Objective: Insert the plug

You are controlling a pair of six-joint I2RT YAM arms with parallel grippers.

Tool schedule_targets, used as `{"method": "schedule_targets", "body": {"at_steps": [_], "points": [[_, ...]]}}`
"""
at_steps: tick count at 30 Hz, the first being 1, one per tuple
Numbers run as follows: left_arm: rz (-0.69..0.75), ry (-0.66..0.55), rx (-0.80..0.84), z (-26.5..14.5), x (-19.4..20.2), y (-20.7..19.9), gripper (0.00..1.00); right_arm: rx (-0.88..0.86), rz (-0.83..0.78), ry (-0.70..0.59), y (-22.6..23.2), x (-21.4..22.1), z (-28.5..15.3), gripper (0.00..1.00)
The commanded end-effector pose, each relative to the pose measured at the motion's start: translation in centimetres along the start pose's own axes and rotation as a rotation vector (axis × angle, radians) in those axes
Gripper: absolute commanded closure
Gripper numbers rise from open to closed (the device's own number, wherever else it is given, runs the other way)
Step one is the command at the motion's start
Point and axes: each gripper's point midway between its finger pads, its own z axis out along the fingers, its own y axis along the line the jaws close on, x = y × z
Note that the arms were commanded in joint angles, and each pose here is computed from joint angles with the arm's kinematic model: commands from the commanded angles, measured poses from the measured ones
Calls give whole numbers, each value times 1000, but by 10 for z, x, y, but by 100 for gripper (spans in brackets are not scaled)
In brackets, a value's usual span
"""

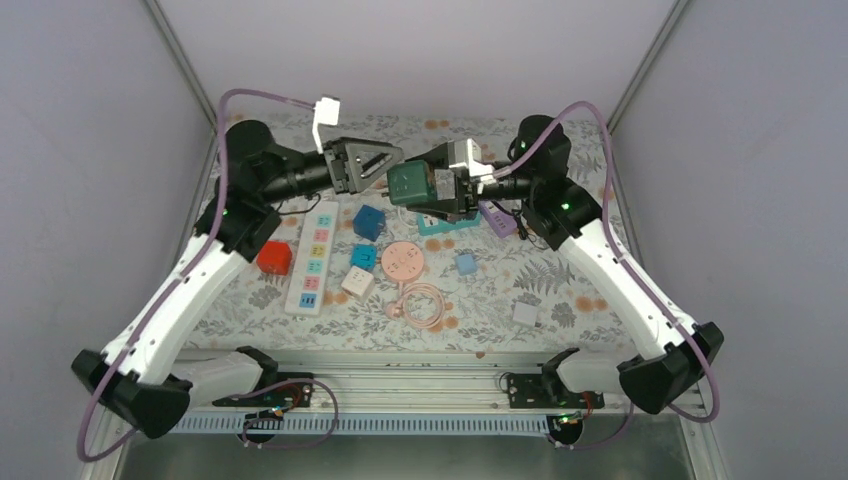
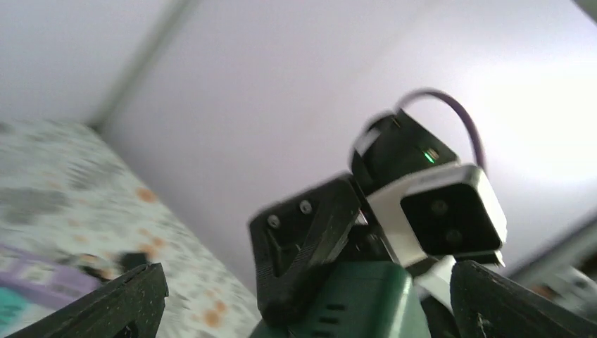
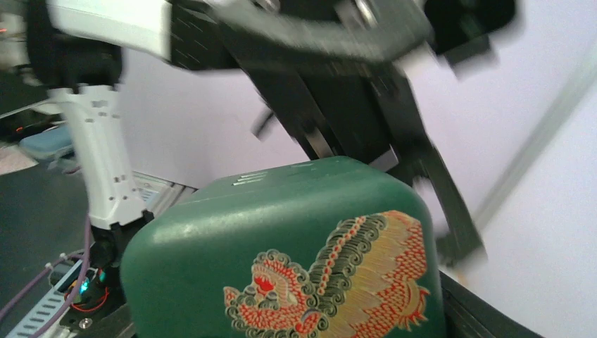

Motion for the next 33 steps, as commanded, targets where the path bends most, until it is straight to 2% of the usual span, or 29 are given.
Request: {"method": "schedule_targets", "body": {"at_steps": [1,4,8,16,20,25,33], "points": [[134,-203,-417,-45,-23,39,0,294,276,206,-33,58,-18,76],[195,-266,-587,-70,-26,56,0,435,454,349,-53,110,-37,82],[244,-276,-736,-92,-22,75,0,589,627,522,-72,168,-72,83],[241,-242,-867,-110,1,106,0,907,732,806,-125,247,-154,81],[219,-227,-904,-113,10,123,0,957,810,916,-138,290,-187,81],[220,-245,-928,-105,-2,136,0,971,880,989,-153,328,-215,81],[240,-184,-1009,-99,0,170,0,886,939,1087,-155,379,-221,80]]}}
